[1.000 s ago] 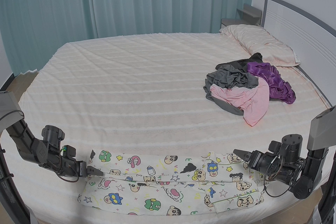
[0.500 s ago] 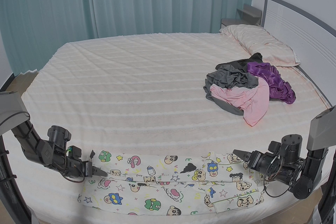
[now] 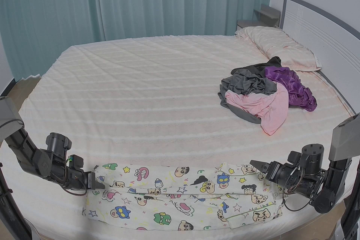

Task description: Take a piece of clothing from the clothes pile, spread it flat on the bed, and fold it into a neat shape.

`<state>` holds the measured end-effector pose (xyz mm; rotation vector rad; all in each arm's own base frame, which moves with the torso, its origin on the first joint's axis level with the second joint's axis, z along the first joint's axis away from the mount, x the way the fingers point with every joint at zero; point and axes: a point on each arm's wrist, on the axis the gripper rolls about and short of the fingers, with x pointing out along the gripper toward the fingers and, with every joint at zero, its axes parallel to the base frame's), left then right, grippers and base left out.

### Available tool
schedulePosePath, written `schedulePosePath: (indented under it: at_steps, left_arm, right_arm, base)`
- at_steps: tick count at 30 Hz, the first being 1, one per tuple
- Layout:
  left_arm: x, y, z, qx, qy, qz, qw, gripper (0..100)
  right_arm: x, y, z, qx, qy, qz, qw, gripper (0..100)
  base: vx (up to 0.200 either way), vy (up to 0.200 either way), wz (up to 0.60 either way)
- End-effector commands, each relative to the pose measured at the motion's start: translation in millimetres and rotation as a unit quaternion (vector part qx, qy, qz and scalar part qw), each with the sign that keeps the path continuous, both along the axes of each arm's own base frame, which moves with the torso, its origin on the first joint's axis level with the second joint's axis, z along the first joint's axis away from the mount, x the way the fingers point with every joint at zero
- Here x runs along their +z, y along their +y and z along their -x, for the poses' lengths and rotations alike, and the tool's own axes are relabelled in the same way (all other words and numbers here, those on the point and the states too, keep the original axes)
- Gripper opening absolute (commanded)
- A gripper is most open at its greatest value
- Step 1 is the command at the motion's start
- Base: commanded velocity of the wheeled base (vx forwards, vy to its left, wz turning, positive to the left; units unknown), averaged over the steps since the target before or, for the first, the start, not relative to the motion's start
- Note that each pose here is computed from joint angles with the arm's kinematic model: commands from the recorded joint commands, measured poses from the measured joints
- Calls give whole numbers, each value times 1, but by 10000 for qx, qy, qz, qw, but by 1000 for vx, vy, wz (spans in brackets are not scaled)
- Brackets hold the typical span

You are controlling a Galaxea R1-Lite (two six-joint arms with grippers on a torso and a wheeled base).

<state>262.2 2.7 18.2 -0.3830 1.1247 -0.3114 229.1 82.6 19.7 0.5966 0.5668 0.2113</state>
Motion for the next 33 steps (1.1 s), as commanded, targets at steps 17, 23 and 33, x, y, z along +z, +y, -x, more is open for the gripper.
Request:
schedulePosePath:
  at_steps: [17, 23, 33]
  left_arm:
    - [63, 66, 24, 879, -511, -444, 9938, 0]
    - [90, 113, 31, 1345, -561, -707, 9868, 0]
    - [124, 119, 44, 1522, -541, -800, 9836, 0]
  right_arm:
    - [5, -14, -7, -289, -145, -20, 9995, 100]
    - [5, -18, -9, -382, -159, -26, 9991, 100]
    - [7, -20, -9, -386, -190, -56, 9991, 100]
  base:
    - [0, 0, 0]
    - [0, 0, 0]
    - [0, 0, 0]
